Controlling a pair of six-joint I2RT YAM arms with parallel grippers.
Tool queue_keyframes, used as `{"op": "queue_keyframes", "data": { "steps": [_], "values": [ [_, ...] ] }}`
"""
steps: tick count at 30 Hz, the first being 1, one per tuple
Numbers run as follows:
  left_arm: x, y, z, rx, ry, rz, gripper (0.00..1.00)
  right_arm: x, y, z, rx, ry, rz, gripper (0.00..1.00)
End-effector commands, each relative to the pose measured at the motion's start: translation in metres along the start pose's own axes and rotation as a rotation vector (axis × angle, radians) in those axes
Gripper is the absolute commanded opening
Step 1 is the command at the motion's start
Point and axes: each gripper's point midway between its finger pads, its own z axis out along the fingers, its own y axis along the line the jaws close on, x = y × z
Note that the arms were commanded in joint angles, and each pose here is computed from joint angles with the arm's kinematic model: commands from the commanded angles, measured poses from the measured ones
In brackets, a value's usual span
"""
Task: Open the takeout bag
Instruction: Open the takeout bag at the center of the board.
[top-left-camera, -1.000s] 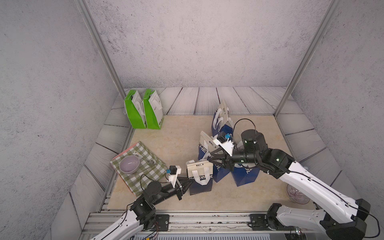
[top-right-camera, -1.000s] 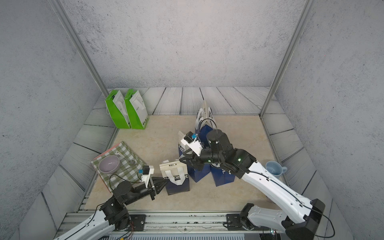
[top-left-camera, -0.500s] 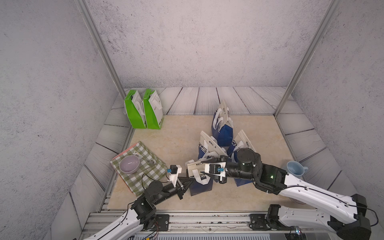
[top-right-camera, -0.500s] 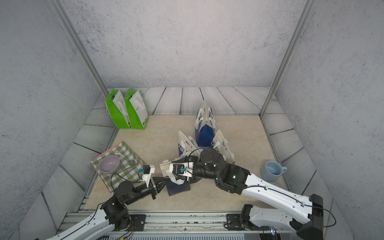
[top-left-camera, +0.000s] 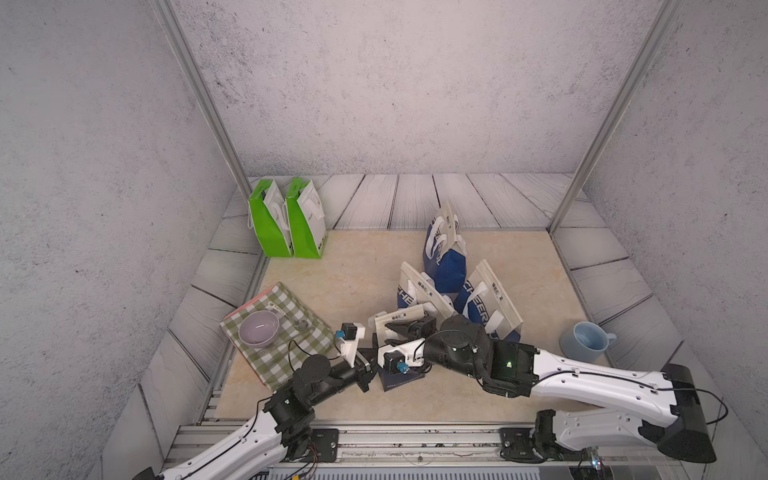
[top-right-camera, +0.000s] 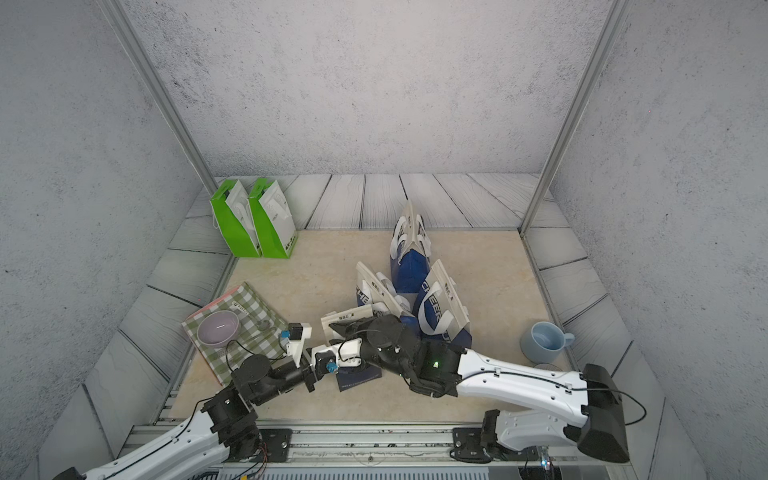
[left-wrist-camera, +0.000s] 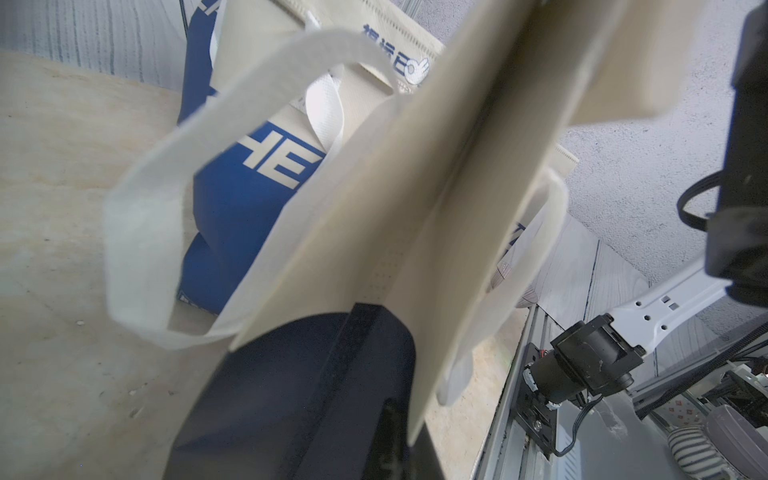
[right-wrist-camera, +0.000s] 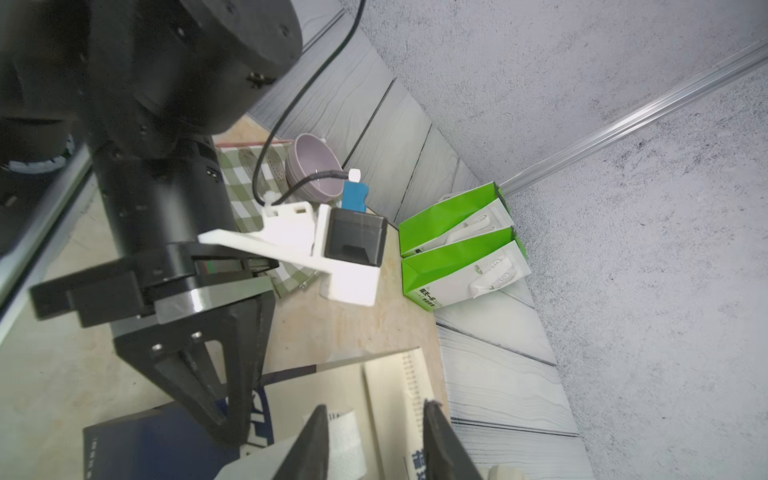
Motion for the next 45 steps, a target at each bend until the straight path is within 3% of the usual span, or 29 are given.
{"op": "queue_keyframes", "data": {
  "steps": [1,15,27,45],
  "values": [
    [-0.020,-0.012,0.001,0.020,-0.045,0.000,0.00,0.005,-0.015,0.006,0.094,0.060,-0.039,0.38],
    [-0.024,-0.017,0.003,0.031,-0.038,0.013,0.00,0.010,-0.025,0.027,0.199,0.131,-0.052,0.38],
    [-0.025,-0.020,0.002,0.043,-0.037,0.026,0.00,0.017,-0.041,0.033,0.303,0.198,-0.057,0.31],
    [-0.022,-0.019,0.001,0.037,-0.029,0.025,0.00,0.013,-0.043,0.030,0.281,0.179,0.031,0.05]
  ]
}}
